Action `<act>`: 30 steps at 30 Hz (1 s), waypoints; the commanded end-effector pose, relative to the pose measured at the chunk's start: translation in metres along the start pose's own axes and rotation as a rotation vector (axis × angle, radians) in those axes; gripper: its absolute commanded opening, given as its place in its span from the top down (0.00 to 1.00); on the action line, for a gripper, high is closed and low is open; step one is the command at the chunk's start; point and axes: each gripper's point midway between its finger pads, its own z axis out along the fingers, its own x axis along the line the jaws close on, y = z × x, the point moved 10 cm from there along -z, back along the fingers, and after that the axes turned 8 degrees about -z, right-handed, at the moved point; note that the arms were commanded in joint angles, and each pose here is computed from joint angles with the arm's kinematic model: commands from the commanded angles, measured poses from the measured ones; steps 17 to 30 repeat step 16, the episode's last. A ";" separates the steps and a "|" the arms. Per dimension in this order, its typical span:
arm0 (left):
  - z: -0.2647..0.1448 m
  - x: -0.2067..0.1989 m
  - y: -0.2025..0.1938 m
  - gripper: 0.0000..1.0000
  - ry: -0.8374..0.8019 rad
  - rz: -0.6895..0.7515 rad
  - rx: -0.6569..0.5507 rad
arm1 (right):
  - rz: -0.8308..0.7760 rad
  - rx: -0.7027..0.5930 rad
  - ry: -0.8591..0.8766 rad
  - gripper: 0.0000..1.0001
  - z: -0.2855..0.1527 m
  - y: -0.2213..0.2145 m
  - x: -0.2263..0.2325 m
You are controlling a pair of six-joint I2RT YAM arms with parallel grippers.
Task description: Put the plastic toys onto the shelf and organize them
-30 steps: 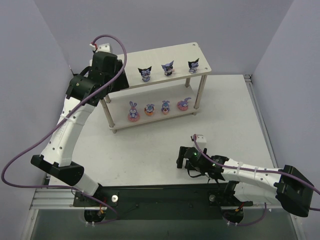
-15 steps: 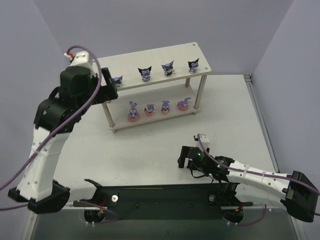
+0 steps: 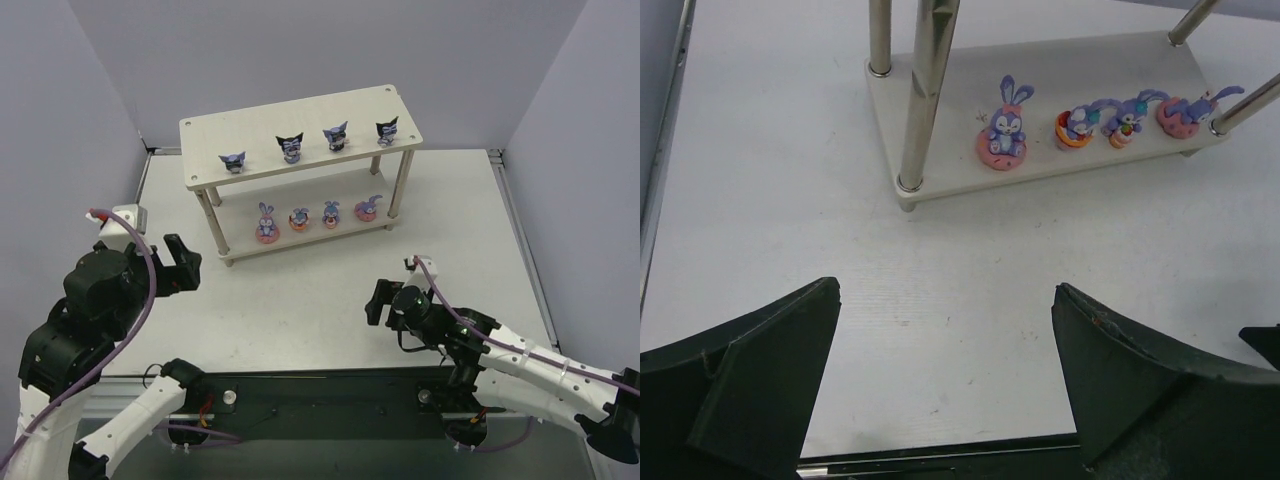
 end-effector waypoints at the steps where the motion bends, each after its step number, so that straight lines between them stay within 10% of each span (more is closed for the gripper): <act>1: -0.003 0.001 0.003 0.03 -0.064 0.030 -0.073 | -0.023 -0.046 -0.059 0.20 -0.017 0.017 -0.007; 30: -0.005 -0.002 0.004 0.03 -0.102 0.031 -0.086 | 0.022 -0.137 -0.055 0.19 -0.049 0.031 -0.022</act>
